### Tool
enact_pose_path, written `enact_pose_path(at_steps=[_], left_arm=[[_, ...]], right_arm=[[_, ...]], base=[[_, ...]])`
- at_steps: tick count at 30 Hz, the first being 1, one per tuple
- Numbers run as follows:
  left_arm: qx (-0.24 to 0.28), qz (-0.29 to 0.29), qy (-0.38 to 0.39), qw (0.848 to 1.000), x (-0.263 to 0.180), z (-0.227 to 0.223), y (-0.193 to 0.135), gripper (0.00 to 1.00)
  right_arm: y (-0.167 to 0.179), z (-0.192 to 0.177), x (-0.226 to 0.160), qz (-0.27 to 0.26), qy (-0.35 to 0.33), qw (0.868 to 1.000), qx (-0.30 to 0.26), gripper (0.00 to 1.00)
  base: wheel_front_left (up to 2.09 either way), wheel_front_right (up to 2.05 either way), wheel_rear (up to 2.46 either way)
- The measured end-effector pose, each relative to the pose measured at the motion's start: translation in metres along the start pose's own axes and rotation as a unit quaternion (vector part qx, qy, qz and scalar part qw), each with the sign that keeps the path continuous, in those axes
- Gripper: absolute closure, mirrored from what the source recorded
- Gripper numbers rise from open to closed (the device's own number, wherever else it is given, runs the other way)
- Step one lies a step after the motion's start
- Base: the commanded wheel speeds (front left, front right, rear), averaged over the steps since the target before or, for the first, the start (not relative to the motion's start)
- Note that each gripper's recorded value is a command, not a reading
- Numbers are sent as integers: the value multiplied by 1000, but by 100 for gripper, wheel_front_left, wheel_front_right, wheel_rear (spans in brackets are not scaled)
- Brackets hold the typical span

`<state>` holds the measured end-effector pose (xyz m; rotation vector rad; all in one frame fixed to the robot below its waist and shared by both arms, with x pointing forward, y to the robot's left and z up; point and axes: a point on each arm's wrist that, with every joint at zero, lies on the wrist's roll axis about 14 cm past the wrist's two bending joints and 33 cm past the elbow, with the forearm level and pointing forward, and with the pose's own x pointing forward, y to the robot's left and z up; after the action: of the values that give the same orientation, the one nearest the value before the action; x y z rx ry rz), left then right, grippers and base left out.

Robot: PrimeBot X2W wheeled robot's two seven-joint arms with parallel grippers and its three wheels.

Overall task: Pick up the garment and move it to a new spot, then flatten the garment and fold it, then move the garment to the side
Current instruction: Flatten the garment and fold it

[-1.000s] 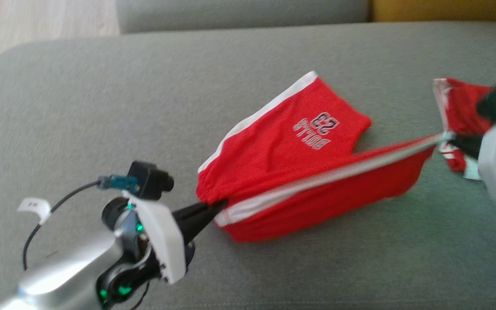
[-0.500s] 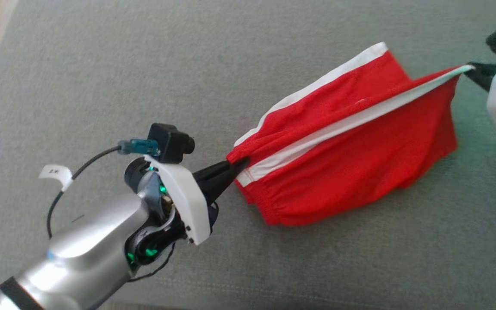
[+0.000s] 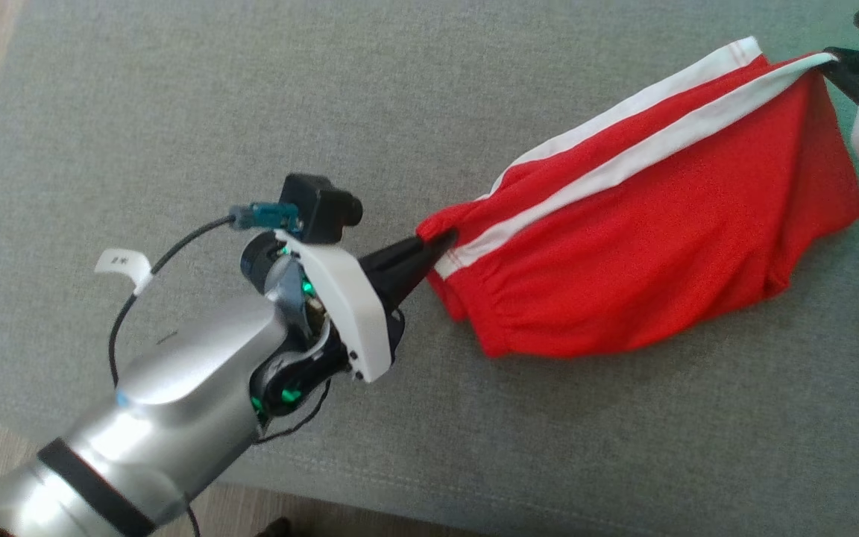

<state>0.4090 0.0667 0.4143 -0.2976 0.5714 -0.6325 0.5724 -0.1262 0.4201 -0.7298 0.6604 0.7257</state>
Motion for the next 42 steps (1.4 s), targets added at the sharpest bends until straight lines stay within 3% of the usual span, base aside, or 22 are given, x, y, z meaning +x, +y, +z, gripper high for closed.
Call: enact_pose_path(at_steps=[11,12,13,14,15,22,27,33,36,42], left_arm=[[-6,17,3,1000,13,-5,18,100],[-5,16,6,1000,13,-6,18,100],[-5,16,7,1000,13,-7,18,100],[-4,16,9,1000,13,-8,18,80],[-3,18,11,1000,13,-9,19,2],[18,37,-8,999,9,0,23,0],[30,69,-72,995,1,31,30,0],[29,101,-183,978,-20,84,27,0],[18,119,-227,966,-31,107,26,0],[20,127,-314,941,-55,148,12,0]], right_arm=[[-7,5,24,-1,-20,1000,22,100],[-5,5,26,2,-22,999,29,54],[-4,5,27,5,-22,999,42,0],[-4,5,27,6,-24,999,46,0],[-4,5,27,5,-23,999,46,0],[-13,3,15,-16,-28,997,69,0],[-9,33,-7,-29,-124,986,106,0],[-9,63,-50,-67,-247,953,160,0],[-20,67,-77,-105,-299,929,190,0],[-26,58,-112,-159,-331,906,213,0]], base=[[0,0,0],[0,0,0],[0,0,0],[0,0,0],[0,0,0],[0,0,0],[0,0,0],[0,0,0],[0,0,0],[0,0,0]])
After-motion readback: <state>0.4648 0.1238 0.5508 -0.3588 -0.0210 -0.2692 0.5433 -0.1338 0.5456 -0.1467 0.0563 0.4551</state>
